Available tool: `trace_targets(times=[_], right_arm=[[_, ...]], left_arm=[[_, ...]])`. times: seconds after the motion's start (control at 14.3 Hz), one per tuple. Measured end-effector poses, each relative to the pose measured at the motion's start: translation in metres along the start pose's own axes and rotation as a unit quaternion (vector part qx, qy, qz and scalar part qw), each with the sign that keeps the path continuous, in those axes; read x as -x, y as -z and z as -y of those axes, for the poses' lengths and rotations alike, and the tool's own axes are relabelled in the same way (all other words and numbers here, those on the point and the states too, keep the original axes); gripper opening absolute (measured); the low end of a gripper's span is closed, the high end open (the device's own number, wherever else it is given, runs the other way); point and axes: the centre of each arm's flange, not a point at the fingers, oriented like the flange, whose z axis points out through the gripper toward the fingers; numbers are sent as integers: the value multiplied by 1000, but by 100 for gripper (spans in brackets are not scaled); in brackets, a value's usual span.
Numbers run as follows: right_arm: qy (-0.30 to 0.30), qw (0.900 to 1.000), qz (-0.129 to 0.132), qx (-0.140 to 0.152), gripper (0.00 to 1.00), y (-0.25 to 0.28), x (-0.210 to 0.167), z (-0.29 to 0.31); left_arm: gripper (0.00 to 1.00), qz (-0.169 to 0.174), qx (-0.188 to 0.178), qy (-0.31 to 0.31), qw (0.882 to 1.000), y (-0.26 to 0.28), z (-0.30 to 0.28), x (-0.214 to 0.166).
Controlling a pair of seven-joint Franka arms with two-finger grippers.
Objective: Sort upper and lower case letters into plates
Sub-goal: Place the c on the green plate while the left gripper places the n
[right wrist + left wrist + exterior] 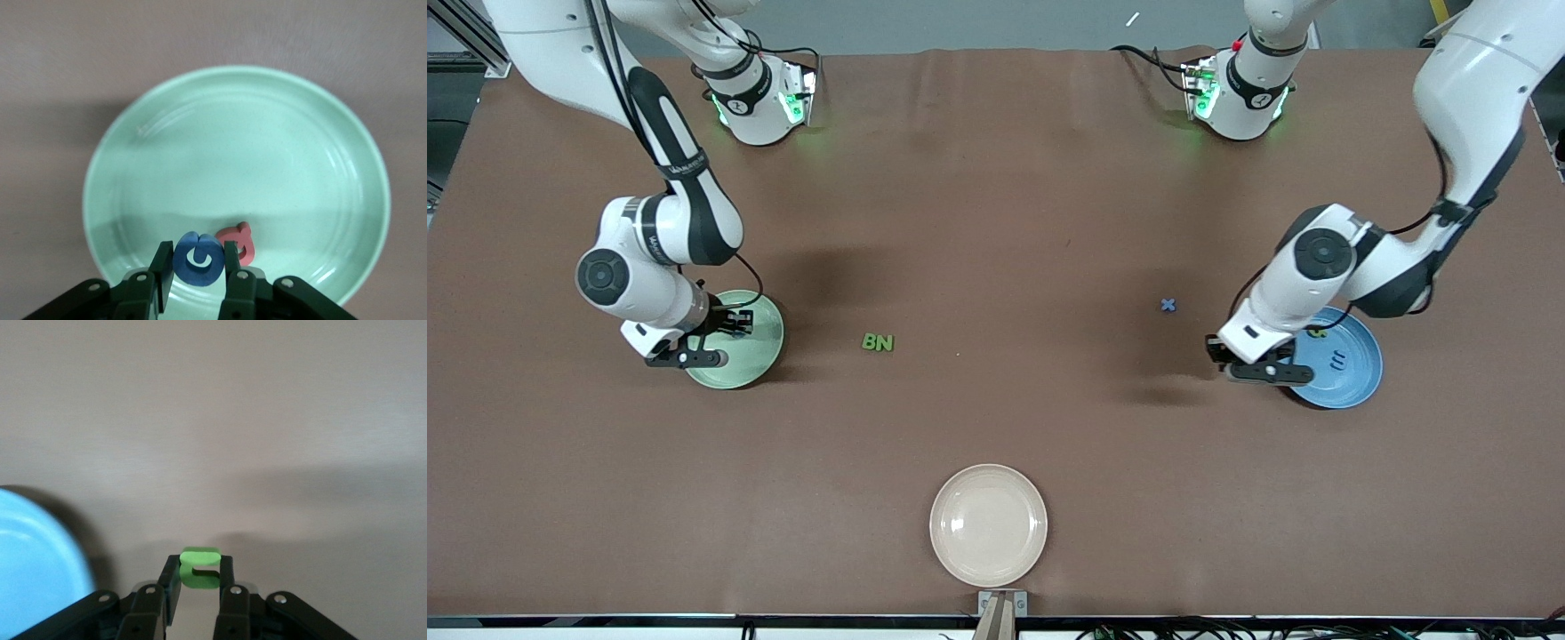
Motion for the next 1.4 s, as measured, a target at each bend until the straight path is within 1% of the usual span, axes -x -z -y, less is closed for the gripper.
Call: trace_targets(times=[0.14,0.28,0.49,0.7,0.84,1.05,1.12,1.19,1.26,1.33,1.4], right_arm=[[1,1000,4,1,35,-11,2,1],[3,1000,4,1,35,-12,2,3],[5,1000,4,-2,35,-12,2,8],[14,1000,4,-2,35,-13,3,18],[16,1000,5,-3,35,-13,3,22],[15,1000,7,-3,35,-16,4,22],[15,1000,8,-3,41,-16,4,22],[15,1000,9,-3,41,-17,4,22],[14,1000,9,-3,44,-17,4,22],[14,1000,9,-3,52,-17,4,22],[15,1000,10,-3,63,-17,4,22]], left_arm=[[27,5,-5,-6,1000,6,36,-1],[27,8,-7,-17,1000,6,71,0],[27,17,-5,-37,999,-1,106,7],[27,33,8,-50,998,-19,124,16],[27,44,18,-53,997,-32,126,23],[27,54,23,-52,997,-42,129,30],[27,55,24,-52,997,-43,129,30],[27,56,24,-52,997,-44,128,31],[27,57,24,-52,997,-45,128,31],[27,58,25,-52,997,-46,128,32],[27,59,24,-53,997,-47,129,33]])
